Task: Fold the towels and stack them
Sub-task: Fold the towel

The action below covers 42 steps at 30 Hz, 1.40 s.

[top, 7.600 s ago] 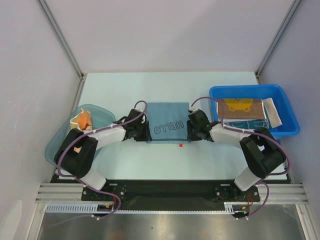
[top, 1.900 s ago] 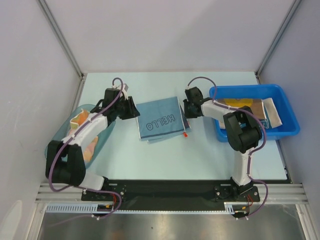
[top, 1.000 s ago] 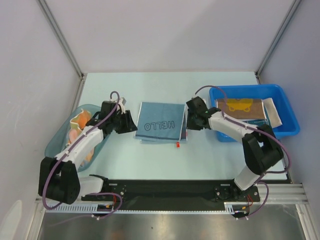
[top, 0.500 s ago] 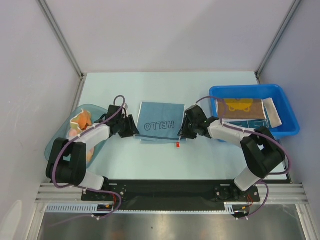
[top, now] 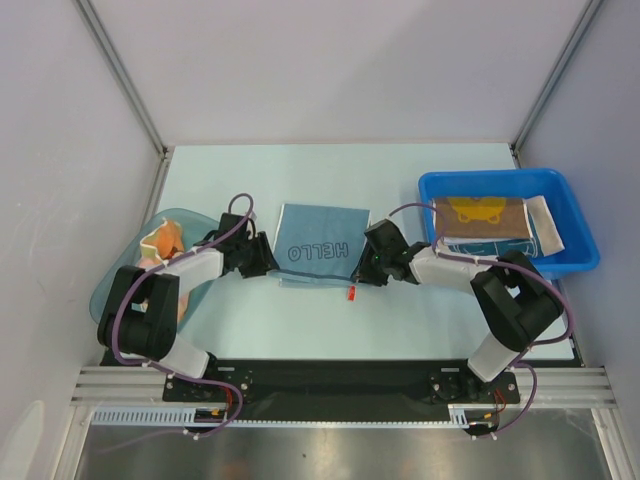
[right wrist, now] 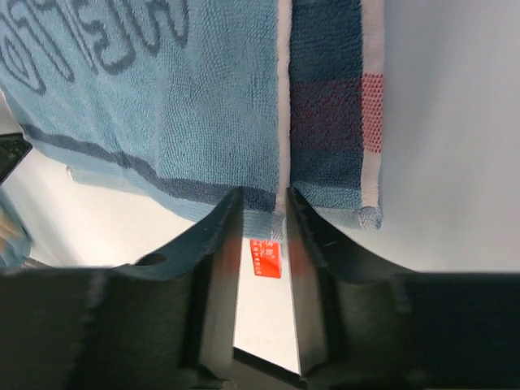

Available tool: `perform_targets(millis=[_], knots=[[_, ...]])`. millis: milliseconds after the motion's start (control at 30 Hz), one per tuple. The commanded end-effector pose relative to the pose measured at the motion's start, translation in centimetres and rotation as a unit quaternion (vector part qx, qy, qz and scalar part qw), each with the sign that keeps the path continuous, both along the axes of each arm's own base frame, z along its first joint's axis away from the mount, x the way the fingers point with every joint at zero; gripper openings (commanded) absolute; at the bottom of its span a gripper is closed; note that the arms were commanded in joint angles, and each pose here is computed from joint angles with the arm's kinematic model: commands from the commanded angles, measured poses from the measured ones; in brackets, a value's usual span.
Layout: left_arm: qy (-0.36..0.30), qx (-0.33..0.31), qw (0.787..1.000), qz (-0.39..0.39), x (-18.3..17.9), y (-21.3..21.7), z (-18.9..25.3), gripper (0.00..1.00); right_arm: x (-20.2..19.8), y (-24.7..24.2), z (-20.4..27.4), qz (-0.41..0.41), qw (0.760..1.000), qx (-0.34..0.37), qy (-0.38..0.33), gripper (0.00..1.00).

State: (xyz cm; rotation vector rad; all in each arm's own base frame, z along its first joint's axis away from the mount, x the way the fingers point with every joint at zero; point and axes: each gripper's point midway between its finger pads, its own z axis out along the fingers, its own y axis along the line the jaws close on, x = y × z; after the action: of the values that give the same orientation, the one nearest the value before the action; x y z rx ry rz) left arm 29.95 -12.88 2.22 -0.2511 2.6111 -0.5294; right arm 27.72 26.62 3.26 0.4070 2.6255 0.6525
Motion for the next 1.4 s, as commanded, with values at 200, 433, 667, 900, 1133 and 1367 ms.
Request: perform_targets(millis=[200, 433, 667, 900, 1133, 1367], knots=[[-0.021, 0.011, 0.999, 0.030, 1.5, 1.2, 0.7, 0.52, 0.0, -0.5, 0.3, -0.027, 1.000, -0.005, -0.008, 0.42], [-0.016, 0.002, 0.999, 0.029, 1.4, 0.9, 0.2, 0.51, 0.1, 0.4, 0.8, -0.029, 0.999, 0.011, -0.017, 0.32], [-0.003, -0.001, 1.000, 0.024, 1.0, 0.8, -0.5, 0.44, 0.4, 0.0, 1.0, -0.030, 0.999, -0.001, -0.028, 0.10], [0.010, 0.003, 1.000, 0.024, 0.2, 0.9, -1.3, 0.30, 0.6, 0.3, 1.3, -0.023, 0.999, 0.001, -0.034, 0.05], [0.025, -0.009, 1.000, -0.008, -0.1, 0.1, -1.6, 0.04, 1.0, 0.8, 1.8, -0.015, 0.999, 0.005, -0.044, 0.04], [-0.011, -0.015, 1.000, -0.006, 1.4, -0.1, 2.1, 0.00, 2.5, 0.0, 3.3, 0.005, 0.996, -0.033, -0.078, 0.00]])
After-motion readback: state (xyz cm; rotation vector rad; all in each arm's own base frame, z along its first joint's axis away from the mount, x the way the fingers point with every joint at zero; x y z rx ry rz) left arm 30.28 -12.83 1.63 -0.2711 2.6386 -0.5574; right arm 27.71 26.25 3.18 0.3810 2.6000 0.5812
